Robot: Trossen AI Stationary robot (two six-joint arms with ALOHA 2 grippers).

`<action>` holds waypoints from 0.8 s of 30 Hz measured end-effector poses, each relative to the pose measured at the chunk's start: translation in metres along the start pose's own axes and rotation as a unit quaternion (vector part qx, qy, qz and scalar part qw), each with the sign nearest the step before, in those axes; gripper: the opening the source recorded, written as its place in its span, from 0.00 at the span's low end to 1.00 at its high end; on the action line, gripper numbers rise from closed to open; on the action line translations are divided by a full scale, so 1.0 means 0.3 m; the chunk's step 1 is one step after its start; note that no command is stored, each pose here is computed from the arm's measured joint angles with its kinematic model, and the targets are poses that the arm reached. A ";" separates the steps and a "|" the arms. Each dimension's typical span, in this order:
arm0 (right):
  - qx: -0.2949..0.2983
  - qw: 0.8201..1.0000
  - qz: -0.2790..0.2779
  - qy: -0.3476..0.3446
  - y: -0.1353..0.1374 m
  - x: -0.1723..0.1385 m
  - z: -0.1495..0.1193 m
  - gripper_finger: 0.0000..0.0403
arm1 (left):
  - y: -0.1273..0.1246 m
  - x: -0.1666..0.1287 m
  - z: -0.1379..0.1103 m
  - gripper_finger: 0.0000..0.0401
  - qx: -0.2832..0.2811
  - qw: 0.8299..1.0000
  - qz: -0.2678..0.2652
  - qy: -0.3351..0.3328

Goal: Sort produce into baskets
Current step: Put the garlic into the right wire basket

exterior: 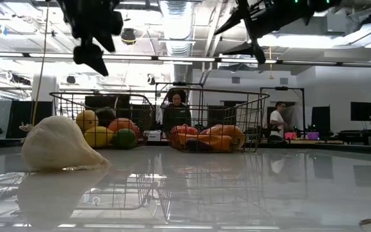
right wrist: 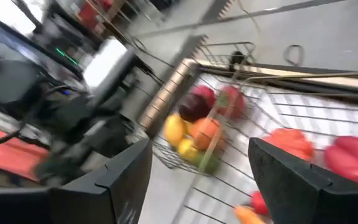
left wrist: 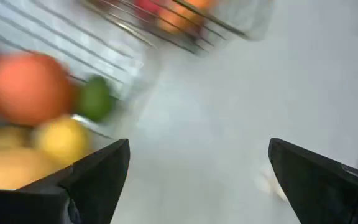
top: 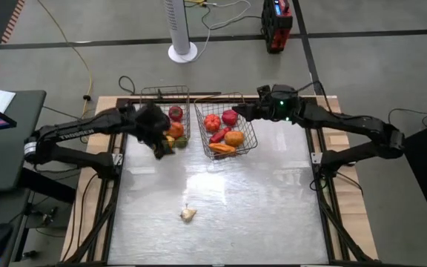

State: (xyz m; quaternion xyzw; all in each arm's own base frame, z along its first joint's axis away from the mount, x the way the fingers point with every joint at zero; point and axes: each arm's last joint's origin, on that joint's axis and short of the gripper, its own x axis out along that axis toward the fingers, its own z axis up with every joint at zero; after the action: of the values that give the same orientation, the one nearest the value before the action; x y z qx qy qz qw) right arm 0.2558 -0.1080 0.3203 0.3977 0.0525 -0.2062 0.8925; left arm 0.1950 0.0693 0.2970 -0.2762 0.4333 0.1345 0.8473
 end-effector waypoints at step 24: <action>-0.179 0.977 0.066 0.090 0.079 -0.009 0.048 0.71 | -0.315 0.076 -0.161 0.66 -0.073 0.986 -0.091 0.116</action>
State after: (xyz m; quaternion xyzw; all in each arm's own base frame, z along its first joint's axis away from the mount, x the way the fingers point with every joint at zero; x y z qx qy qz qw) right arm 0.2621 -0.1033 0.3470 0.2508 0.1425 -0.0978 0.9525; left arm 0.2208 -0.0360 0.2889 -0.3896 0.4906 0.0550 0.7775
